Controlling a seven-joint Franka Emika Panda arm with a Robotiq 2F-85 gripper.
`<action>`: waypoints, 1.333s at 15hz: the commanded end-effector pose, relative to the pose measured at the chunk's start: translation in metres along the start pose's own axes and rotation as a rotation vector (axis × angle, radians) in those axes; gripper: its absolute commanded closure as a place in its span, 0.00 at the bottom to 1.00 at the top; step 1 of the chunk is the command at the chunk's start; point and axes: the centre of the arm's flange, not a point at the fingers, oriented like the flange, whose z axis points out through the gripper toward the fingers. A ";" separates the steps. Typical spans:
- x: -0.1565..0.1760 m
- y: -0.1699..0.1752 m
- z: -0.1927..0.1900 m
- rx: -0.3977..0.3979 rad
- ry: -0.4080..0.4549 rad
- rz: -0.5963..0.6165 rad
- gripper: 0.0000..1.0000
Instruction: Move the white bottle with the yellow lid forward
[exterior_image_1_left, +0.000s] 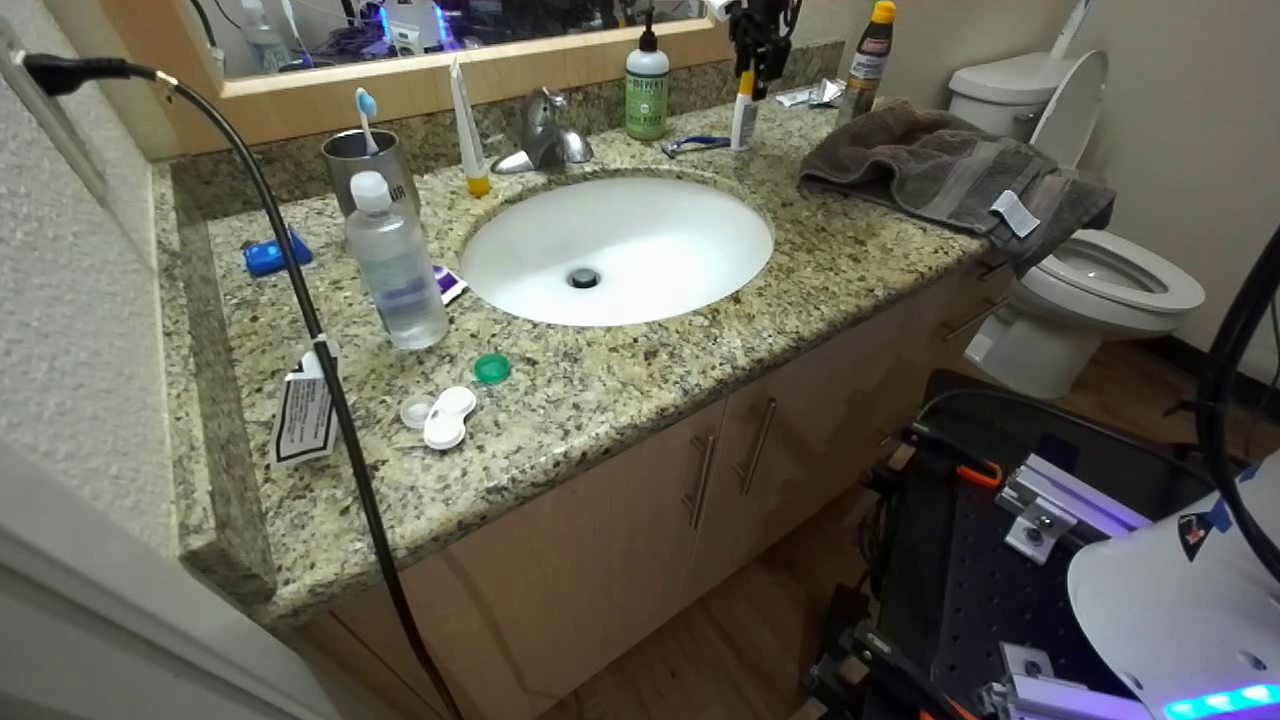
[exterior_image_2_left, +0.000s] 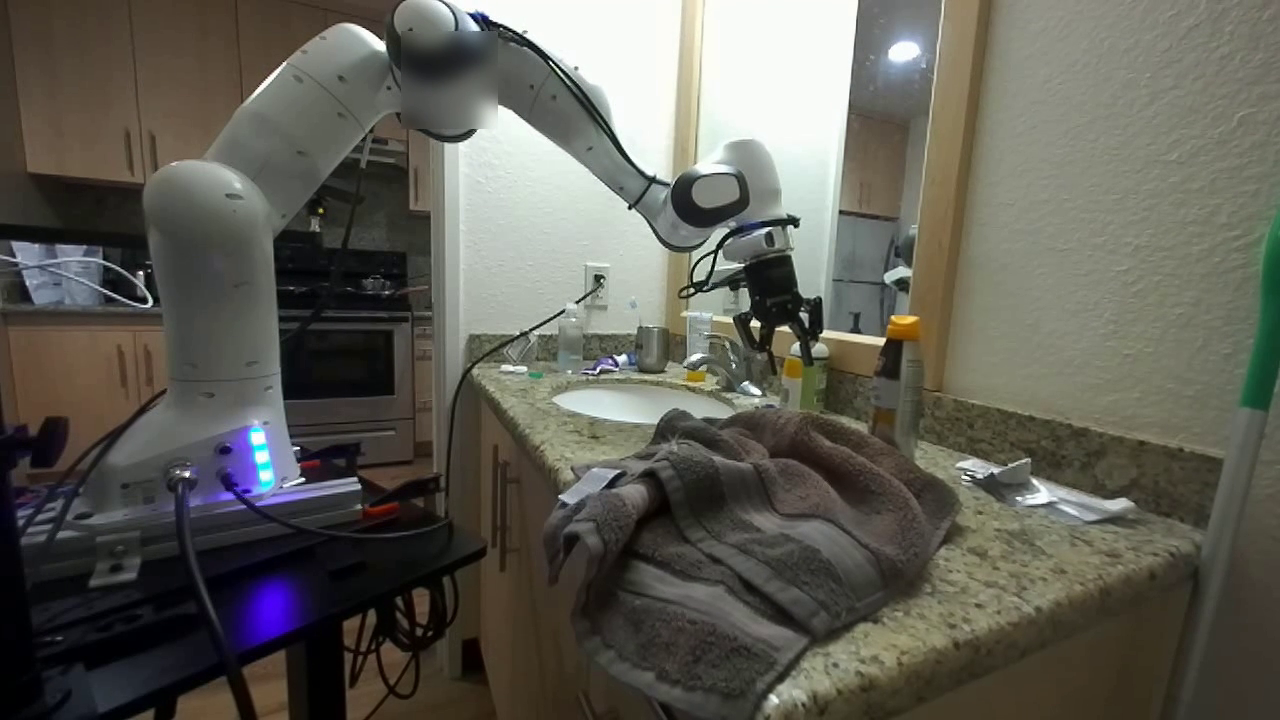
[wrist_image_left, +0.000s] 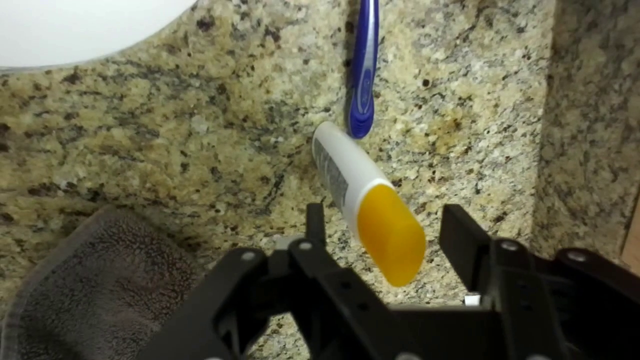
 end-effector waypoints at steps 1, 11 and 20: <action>0.001 0.000 0.000 -0.004 -0.012 0.015 0.68; 0.009 0.011 -0.052 -0.044 -0.069 -0.052 0.94; 0.039 0.100 -0.116 -0.262 0.043 -0.331 0.94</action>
